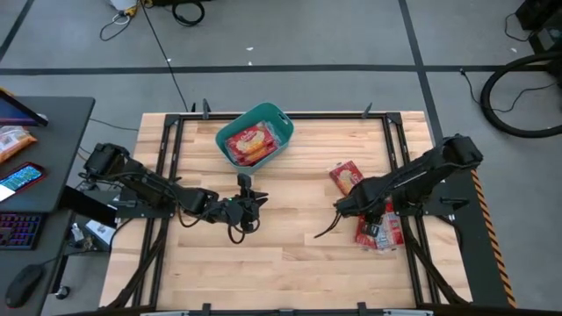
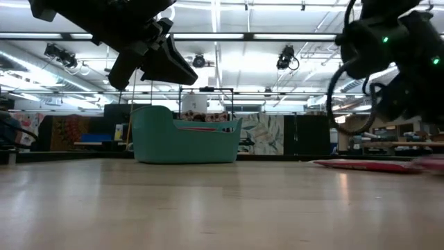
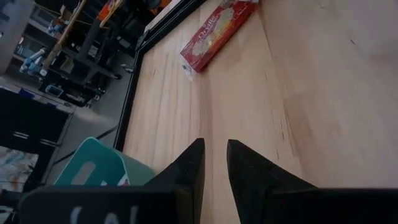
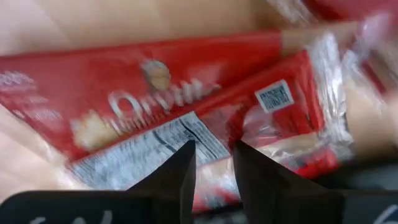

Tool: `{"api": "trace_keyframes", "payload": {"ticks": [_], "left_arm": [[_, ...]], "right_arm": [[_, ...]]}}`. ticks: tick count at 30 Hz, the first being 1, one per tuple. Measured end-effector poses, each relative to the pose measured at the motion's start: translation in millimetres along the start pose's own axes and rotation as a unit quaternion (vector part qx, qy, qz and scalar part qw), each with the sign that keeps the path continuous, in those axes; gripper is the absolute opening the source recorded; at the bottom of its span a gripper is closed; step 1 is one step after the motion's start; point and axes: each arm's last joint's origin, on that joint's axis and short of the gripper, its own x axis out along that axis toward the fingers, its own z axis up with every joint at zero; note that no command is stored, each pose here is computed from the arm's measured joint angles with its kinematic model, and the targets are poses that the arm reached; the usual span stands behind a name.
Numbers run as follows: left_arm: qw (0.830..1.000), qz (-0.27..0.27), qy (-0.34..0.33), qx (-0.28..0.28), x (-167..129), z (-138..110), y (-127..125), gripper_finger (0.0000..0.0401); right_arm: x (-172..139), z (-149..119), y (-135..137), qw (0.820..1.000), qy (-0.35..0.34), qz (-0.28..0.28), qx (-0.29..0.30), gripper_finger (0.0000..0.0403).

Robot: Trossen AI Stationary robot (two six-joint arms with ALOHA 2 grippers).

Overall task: Sort popcorn bags into baskets
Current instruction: Move the red popcorn bags to the center of the table

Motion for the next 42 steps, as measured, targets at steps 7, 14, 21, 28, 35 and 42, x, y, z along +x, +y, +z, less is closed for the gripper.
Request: {"api": "trace_keyframes", "payload": {"ticks": [7,14,21,28,35,42], "left_arm": [[1.0,0.004,-0.008,0.024,0,2,1,0.0073],[1.0,0.007,-0.013,0.024,0,3,1,0.0073],[0.999,-0.014,-0.009,0.032,-3,2,-4,0.0073],[0.999,-0.043,-0.021,0.02,-2,2,-5,0.0073],[0.999,-0.051,-0.006,0.015,-3,-1,-7,0.0073],[0.997,-0.066,0.035,0.026,-3,-11,-10,0.0073]], "right_arm": [[-3,39,25,0.993,-0.087,0.028,-0.075,0.0112],[-67,82,56,0.927,-0.336,0.004,-0.17,0.0112],[-121,67,58,0.887,-0.419,-0.003,-0.192,0.0112],[-100,57,23,0.898,-0.399,-0.163,-0.087,0.0112],[-45,64,-36,0.929,-0.309,-0.179,0.093,0.0112],[-10,62,-67,0.936,-0.263,-0.15,0.178,0.0112]]}}
